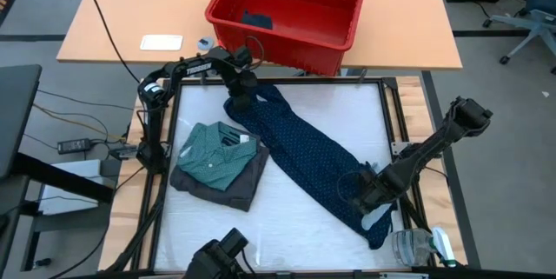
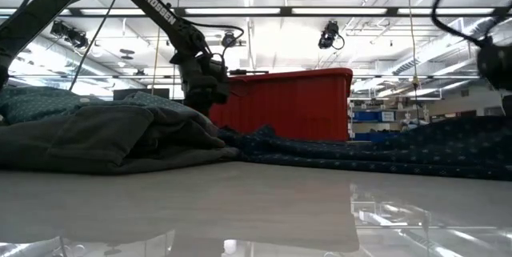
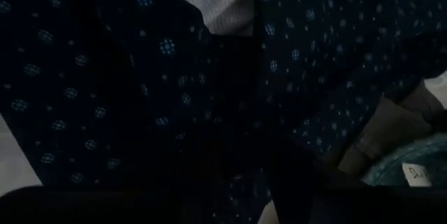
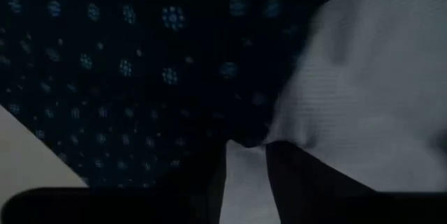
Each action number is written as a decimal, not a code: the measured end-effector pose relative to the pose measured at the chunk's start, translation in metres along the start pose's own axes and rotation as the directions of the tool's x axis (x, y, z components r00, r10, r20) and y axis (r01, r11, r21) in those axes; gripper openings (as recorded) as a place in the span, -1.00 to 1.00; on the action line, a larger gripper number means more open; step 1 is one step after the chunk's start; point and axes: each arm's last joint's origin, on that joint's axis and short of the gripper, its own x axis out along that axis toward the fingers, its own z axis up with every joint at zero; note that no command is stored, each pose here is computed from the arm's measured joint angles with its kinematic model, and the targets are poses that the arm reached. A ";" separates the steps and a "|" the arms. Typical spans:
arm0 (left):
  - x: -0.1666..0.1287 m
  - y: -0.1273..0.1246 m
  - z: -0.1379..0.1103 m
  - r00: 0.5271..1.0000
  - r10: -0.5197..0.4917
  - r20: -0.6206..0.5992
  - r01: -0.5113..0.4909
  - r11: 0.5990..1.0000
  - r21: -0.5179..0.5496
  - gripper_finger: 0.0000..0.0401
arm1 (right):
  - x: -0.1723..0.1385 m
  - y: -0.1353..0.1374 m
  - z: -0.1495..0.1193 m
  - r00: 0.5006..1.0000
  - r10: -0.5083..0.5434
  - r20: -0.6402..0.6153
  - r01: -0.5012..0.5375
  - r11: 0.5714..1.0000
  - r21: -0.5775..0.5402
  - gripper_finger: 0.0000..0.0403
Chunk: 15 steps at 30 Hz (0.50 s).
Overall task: Fold laundry
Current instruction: Fold the dark blue polo
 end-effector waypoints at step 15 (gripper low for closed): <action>0.000 -0.001 0.008 0.995 -0.051 0.091 0.050 0.999 0.010 -0.42 | -0.003 0.080 -0.089 0.789 0.385 -0.479 -0.395 0.915 0.085 -0.66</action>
